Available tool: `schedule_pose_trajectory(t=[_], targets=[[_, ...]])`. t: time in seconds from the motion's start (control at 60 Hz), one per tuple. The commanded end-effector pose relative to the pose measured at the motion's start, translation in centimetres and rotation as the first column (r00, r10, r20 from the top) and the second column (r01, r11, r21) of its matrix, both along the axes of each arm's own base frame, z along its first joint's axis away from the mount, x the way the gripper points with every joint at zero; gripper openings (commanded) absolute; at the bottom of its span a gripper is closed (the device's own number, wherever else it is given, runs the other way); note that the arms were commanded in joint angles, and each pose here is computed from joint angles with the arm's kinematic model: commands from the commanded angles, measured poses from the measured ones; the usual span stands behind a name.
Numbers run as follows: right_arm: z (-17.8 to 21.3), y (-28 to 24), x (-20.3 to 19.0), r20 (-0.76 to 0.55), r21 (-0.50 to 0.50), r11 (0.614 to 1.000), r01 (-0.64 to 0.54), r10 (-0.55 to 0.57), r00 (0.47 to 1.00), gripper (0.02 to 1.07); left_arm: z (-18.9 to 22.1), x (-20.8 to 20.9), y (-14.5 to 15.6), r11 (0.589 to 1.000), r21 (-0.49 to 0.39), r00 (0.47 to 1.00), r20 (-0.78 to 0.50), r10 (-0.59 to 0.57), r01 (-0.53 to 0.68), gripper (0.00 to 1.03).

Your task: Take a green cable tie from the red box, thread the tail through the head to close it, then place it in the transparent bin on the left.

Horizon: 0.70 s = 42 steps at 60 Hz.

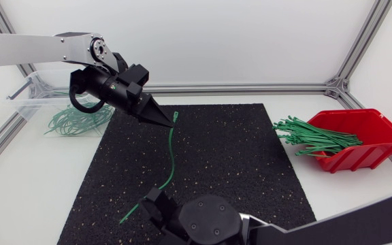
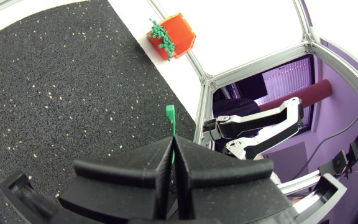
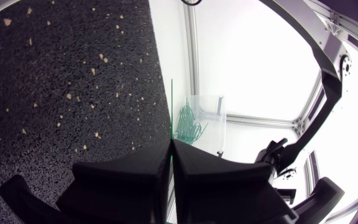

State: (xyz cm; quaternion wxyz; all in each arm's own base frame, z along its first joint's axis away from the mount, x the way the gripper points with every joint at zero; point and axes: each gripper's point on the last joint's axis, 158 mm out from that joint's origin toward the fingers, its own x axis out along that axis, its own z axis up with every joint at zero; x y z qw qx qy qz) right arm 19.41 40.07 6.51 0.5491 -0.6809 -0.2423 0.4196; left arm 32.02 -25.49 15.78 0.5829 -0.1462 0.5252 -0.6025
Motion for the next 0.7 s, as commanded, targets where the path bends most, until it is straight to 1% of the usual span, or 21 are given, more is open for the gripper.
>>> schedule_pose_trajectory(t=[0.0, 0.15, 0.3, 0.383, 0.483, 0.517, 0.683], targets=[[1.9, -0.2, 0.4, -0.032, 0.065, 0.997, 0.044, -0.042, 0.999, 0.07, 1.4, -1.1, 0.4, 1.000, -0.022, 1.000, 0.027, -0.006, 0.006, 0.03], [2.6, -0.7, 0.7, -0.091, 0.105, 0.990, 0.091, -0.081, 0.993, 0.07, 1.9, -1.7, 0.6, 1.000, -0.030, 0.999, 0.041, -0.004, 0.005, 0.03], [3.2, -1.4, 1.3, -0.187, 0.154, 0.974, 0.168, -0.138, 0.973, 0.07, 1.7, -2.3, 1.3, 0.999, -0.034, 0.999, 0.050, 0.006, -0.004, 0.03], [3.1, -2.0, 2.0, -0.257, 0.179, 0.958, 0.223, -0.174, 0.951, 0.07, 0.9, -1.8, 2.0, 0.999, -0.036, 0.998, 0.060, 0.025, -0.023, 0.03], [2.5, -2.8, 3.1, -0.321, 0.198, 0.937, 0.287, -0.215, 0.923, 0.07, 0.2, -1.6, 2.1, 0.999, -0.039, 0.997, 0.075, 0.029, -0.026, 0.03], [2.4, -3.2, 3.6, -0.357, 0.214, 0.923, 0.321, -0.231, 0.905, 0.07, -0.1, -1.4, 2.2, 0.999, -0.042, 0.996, 0.087, 0.032, -0.028, 0.03], [2.1, -3.9, 4.8, -0.464, 0.258, 0.876, 0.407, -0.257, 0.848, 0.07, -0.7, -1.2, 2.2, 0.998, -0.049, 0.992, 0.118, 0.034, -0.029, 0.03]])
